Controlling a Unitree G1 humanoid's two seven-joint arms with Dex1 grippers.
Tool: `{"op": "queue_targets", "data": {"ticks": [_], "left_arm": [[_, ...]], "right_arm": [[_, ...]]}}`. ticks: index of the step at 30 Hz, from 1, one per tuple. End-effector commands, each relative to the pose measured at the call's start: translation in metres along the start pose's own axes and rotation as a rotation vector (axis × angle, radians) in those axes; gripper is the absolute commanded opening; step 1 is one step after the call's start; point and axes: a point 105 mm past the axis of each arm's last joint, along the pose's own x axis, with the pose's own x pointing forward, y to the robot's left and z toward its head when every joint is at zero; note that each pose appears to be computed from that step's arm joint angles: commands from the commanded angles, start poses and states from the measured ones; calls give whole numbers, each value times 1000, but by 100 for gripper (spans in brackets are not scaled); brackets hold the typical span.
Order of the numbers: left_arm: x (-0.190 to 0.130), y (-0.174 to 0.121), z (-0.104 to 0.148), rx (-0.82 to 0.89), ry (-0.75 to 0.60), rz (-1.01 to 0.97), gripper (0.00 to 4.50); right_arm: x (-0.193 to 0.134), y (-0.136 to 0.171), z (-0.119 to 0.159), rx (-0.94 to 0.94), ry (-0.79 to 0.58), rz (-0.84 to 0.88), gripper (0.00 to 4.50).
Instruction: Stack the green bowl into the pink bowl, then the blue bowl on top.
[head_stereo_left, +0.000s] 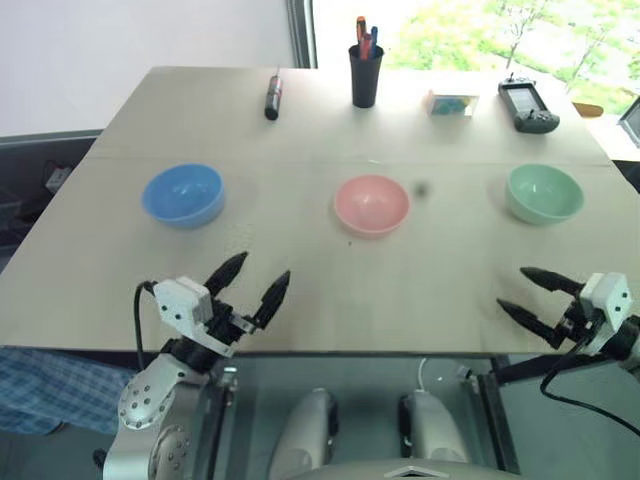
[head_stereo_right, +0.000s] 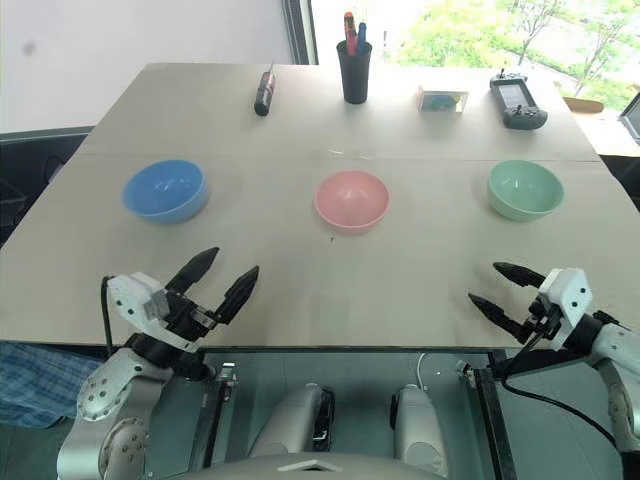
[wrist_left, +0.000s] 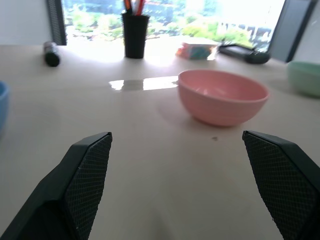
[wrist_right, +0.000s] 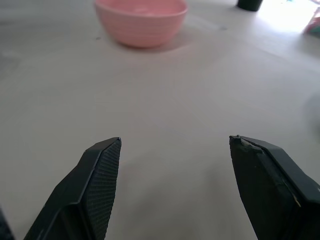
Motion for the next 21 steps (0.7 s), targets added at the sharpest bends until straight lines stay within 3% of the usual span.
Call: {"op": "queue_targets", "data": {"ticks": [1,6,11,14,21], "left_arm": [[2,-15,23,30,-94,-107,443],[2,-13,26,48,-114,-113,443],[2,-12,25,52,-113,-118,443],[3,-13,24,53,-113,-121,443],[5,-17,26,60,-122,-130,443]], "right_arm": [[11,-9,12,-165,50,15,366],[37,-19,46,-305,-13,32,366],[71,-8,95,-431,-112,139,366],[90,5,109,-506,-101,234,366],[129,20,125,-493,-57,322,366]]}}
